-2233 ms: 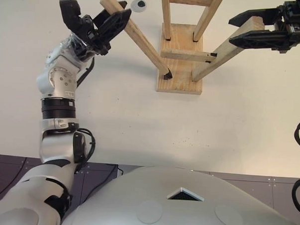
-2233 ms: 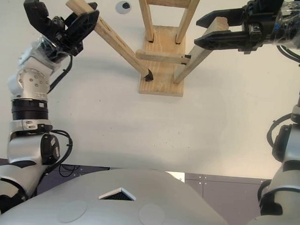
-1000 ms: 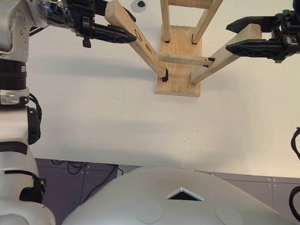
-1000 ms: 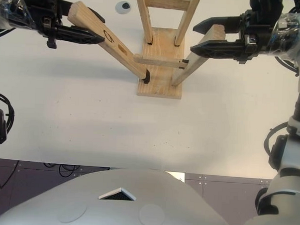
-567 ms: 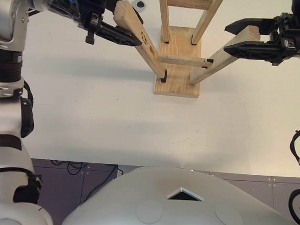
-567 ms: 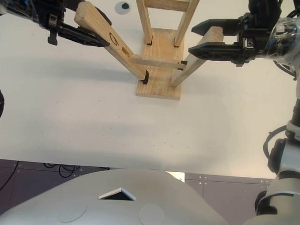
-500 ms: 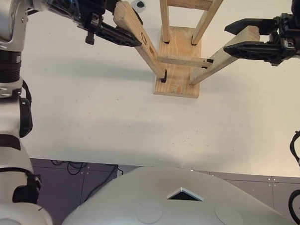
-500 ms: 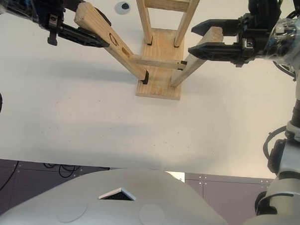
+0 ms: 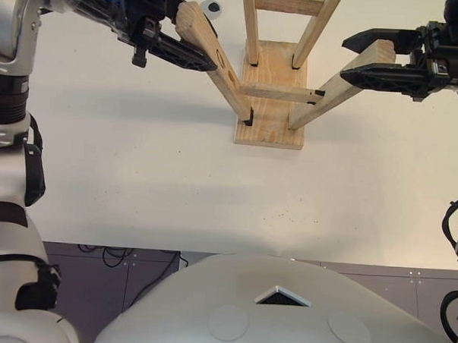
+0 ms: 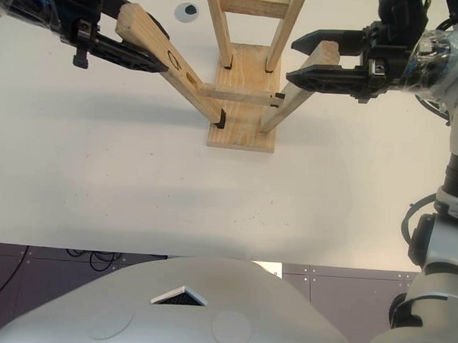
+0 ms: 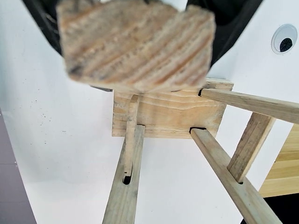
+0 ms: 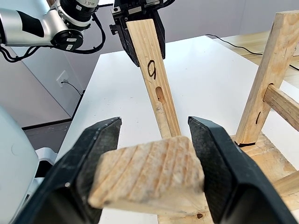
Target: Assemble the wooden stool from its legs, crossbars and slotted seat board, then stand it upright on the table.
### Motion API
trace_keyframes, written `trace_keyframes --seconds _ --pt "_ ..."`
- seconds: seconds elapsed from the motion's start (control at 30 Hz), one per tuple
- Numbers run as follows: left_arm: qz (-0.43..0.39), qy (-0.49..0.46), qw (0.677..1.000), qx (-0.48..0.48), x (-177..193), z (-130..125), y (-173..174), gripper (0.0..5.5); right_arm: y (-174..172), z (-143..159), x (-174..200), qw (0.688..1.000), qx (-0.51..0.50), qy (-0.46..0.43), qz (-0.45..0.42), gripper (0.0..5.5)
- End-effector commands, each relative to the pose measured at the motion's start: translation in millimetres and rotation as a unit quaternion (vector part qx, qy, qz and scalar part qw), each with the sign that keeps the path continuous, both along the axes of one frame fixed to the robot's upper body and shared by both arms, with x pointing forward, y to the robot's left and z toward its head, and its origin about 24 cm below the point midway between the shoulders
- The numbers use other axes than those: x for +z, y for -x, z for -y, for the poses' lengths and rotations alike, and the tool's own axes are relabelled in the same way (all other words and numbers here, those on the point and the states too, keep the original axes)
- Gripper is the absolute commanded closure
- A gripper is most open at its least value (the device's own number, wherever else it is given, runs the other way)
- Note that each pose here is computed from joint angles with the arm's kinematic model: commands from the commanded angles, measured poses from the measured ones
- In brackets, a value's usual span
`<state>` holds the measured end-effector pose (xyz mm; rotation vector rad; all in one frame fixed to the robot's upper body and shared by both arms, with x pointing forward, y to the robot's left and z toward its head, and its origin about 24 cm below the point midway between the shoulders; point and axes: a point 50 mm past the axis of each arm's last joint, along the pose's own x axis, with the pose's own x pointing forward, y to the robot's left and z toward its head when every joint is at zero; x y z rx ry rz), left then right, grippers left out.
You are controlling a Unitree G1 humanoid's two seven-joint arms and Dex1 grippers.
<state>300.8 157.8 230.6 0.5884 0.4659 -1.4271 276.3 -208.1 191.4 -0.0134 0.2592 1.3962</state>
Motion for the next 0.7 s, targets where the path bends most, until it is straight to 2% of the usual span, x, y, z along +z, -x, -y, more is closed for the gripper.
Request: trace_keyframes --seconds 0.03,0.7 --pt "0.009 -0.024 1.000 0.003 2 -4 1 3.49 4 -8 -24 0.998 0.018 0.000 -0.057 3.09" --pt "0.004 -0.021 0.999 -0.034 -9 27 5 3.49 6 -11 -25 0.998 0.027 -0.005 -0.062 3.09"
